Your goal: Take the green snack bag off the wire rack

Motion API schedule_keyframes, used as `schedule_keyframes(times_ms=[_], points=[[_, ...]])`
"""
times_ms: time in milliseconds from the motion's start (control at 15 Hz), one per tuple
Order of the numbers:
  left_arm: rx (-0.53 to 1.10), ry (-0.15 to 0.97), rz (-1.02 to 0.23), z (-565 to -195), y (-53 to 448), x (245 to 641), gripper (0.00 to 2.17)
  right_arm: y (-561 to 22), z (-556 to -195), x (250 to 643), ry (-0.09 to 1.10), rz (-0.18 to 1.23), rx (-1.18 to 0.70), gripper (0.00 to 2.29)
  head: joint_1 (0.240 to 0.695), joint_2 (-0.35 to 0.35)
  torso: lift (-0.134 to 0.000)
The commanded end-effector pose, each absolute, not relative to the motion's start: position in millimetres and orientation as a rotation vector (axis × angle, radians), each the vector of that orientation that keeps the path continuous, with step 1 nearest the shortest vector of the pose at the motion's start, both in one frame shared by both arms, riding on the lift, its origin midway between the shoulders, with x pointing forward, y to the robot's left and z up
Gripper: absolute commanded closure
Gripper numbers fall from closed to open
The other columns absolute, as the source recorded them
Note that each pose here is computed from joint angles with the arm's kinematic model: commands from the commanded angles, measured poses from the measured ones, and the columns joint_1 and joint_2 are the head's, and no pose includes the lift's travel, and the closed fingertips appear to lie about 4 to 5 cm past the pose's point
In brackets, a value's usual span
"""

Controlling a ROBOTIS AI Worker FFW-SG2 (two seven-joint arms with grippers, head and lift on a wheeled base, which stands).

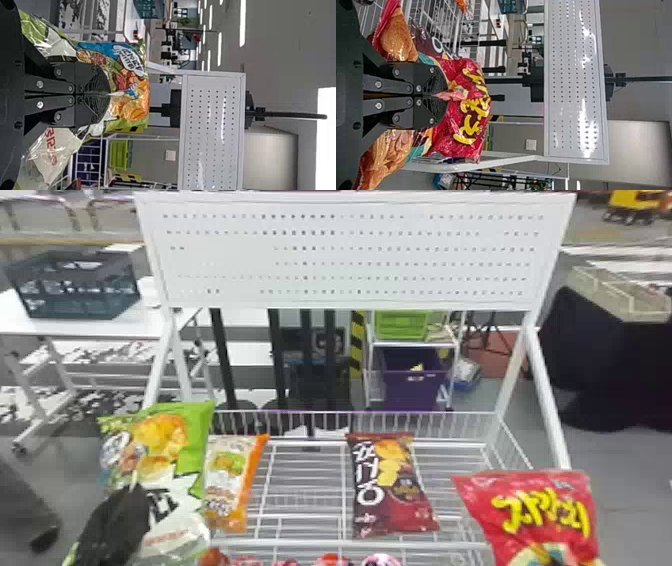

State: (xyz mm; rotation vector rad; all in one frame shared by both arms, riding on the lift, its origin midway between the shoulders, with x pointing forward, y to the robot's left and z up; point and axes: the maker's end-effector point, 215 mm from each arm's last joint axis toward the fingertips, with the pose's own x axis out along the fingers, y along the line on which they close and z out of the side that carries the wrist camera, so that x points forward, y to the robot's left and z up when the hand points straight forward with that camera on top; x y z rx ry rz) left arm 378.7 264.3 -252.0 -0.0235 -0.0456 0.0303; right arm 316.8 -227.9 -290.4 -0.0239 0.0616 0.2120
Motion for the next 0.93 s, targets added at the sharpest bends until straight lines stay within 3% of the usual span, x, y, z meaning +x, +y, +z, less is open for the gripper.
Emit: schedule_keyframes(times_ms=[0,867], points=[[-0.024,-0.048,0.036,-251.6,266.9,378.0,1.74,-226.7,-288.3,315.9,0.058,0.215,-0.025,2.18,0.499,0.000,0.000],[-0.038,-0.064,0.049,-248.7,273.1,367.6,1.74,-225.7,-281.7,312.9,0.050,0.216,-0.025,2.18,0.499,0.000,0.000]])
